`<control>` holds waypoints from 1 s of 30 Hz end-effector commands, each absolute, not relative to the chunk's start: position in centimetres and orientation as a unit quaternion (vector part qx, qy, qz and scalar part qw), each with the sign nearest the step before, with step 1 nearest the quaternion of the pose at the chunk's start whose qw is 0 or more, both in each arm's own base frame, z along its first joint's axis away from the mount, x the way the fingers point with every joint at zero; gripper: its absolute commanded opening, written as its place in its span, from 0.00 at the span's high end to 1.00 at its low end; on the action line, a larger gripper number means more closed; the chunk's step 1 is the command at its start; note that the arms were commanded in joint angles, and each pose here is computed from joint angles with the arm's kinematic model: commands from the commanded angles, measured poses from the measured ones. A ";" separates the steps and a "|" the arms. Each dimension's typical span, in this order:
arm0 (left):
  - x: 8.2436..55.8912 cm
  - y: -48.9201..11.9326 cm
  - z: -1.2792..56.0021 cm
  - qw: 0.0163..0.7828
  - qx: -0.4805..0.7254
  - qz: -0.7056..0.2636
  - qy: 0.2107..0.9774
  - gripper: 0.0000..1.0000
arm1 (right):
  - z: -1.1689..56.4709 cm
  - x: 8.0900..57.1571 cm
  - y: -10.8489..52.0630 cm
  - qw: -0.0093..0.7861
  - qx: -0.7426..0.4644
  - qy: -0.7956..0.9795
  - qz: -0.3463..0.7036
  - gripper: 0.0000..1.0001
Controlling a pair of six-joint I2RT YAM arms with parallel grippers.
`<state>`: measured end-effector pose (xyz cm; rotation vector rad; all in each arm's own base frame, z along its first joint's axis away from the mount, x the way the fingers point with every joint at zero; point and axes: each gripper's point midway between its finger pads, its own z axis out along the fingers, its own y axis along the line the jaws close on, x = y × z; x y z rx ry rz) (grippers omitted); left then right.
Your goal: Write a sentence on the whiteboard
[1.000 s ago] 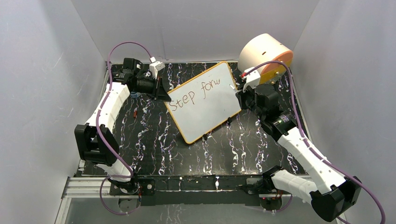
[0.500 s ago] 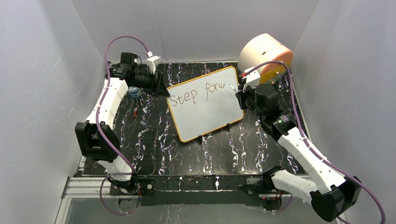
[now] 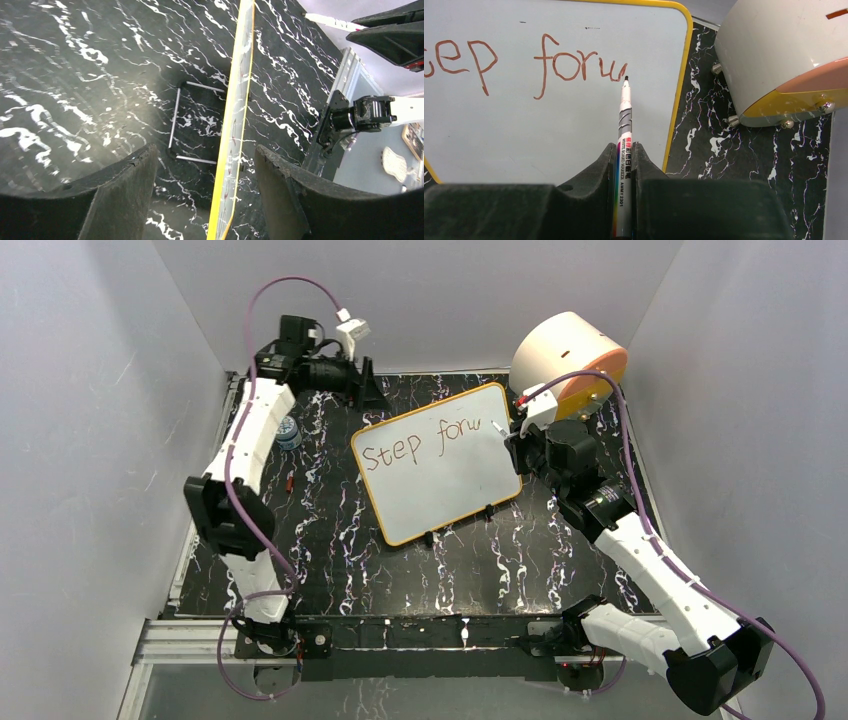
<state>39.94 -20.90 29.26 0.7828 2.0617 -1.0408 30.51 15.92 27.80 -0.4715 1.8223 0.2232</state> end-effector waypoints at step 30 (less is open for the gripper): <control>36.4 -25.2 25.9 0.248 0.398 -0.391 0.792 1.00 | 28.4 30.3 17.0 0.585 -0.222 0.771 0.120 1.00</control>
